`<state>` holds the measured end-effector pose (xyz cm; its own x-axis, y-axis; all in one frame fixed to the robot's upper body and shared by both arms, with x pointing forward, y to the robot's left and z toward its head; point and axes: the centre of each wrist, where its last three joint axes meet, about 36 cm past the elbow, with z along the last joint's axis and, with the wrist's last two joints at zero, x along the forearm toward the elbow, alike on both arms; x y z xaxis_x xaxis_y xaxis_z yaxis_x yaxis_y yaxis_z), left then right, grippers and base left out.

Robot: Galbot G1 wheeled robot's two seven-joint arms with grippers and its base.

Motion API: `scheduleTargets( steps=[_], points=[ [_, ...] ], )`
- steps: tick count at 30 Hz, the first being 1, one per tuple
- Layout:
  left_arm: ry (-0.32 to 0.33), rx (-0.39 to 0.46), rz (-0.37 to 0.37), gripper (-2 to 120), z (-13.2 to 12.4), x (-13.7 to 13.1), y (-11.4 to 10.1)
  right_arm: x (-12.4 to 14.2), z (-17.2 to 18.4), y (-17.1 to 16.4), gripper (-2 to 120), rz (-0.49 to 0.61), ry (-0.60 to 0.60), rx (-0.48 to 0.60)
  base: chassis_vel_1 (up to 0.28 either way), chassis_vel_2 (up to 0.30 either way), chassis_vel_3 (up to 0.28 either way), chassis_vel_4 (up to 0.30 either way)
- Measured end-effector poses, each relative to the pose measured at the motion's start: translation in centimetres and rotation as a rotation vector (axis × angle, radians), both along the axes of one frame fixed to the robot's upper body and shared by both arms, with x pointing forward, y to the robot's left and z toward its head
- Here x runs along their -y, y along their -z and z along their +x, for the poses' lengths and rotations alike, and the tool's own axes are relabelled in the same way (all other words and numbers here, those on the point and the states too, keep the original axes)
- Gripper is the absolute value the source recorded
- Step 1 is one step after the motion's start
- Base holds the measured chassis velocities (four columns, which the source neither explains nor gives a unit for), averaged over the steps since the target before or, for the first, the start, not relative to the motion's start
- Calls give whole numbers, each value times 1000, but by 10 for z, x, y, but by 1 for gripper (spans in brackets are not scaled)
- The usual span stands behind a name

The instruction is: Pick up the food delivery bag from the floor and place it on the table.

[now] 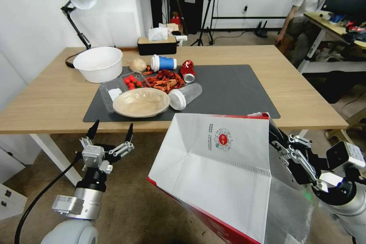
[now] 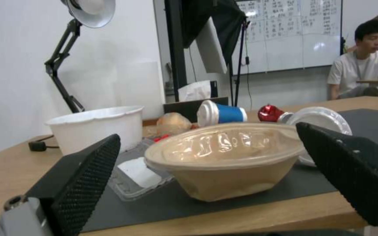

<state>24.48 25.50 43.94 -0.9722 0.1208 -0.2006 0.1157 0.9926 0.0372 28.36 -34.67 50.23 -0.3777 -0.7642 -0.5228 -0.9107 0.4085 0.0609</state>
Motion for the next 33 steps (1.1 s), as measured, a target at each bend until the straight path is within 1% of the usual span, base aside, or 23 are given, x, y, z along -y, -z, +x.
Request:
scheduleTargets(
  steps=[2, 6, 11, 16, 17, 18, 19, 21, 22, 27, 30, 31, 33],
  points=[
    [-2, 1, 3, 100, 0, 1, -2, 0, 0, -3, 0, 2, 2, 2, 0, 0, 0, 0],
    [-11, -3, 15, 100, -1, -1, -5, 5, 7, -21, 0, 21, 8, 23, 0, 0, 0, 0],
    [-5, -4, 33, 100, -5, -4, -14, 10, 11, -24, 0, 47, 13, 11, 0, 0, 0, 0],
    [-12, -1, 36, 100, -8, -5, -16, 7, 12, -28, 0, 109, 22, -10, 0, 0, 0, 0],
    [-8, -5, 40, 100, -10, -5, -16, 4, 13, -31, 0, 151, 23, -24, 0, 0, 0, 0],
    [5, -8, 62, 100, -12, -4, -11, 1, 14, -35, 0, 184, 30, -33, 0, 0, 0, 0],
    [5, -8, 62, 100, -12, -4, -11, 1, 14, -35, 0, 184, 30, -33, 0, 0, 0, 0],
    [23, -25, 77, 100, -15, -1, -7, -4, 15, -47, 0, 231, 49, -44, 0, 0, 0, 0],
    [23, -25, 77, 100, -15, -1, -7, -4, 15, -47, 0, 231, 49, -44, 0, 0, 0, 0],
    [31, -32, 85, 100, -17, 2, -4, -7, 24, -63, 0, 262, 116, -50, 0, 0, 0, 0],
    [39, -21, 101, 100, -18, 0, -10, -13, 30, -80, 0, 308, 203, -75, 0, 0, 0, 0],
    [39, -21, 101, 100, -18, 0, -10, -13, 30, -80, 0, 308, 203, -75, 0, 0, 0, 0],
    [35, -18, 104, 100, -19, -2, -11, -16, 37, -90, 0, 334, 264, -92, 0, 0, 0, 0]
  ],
)
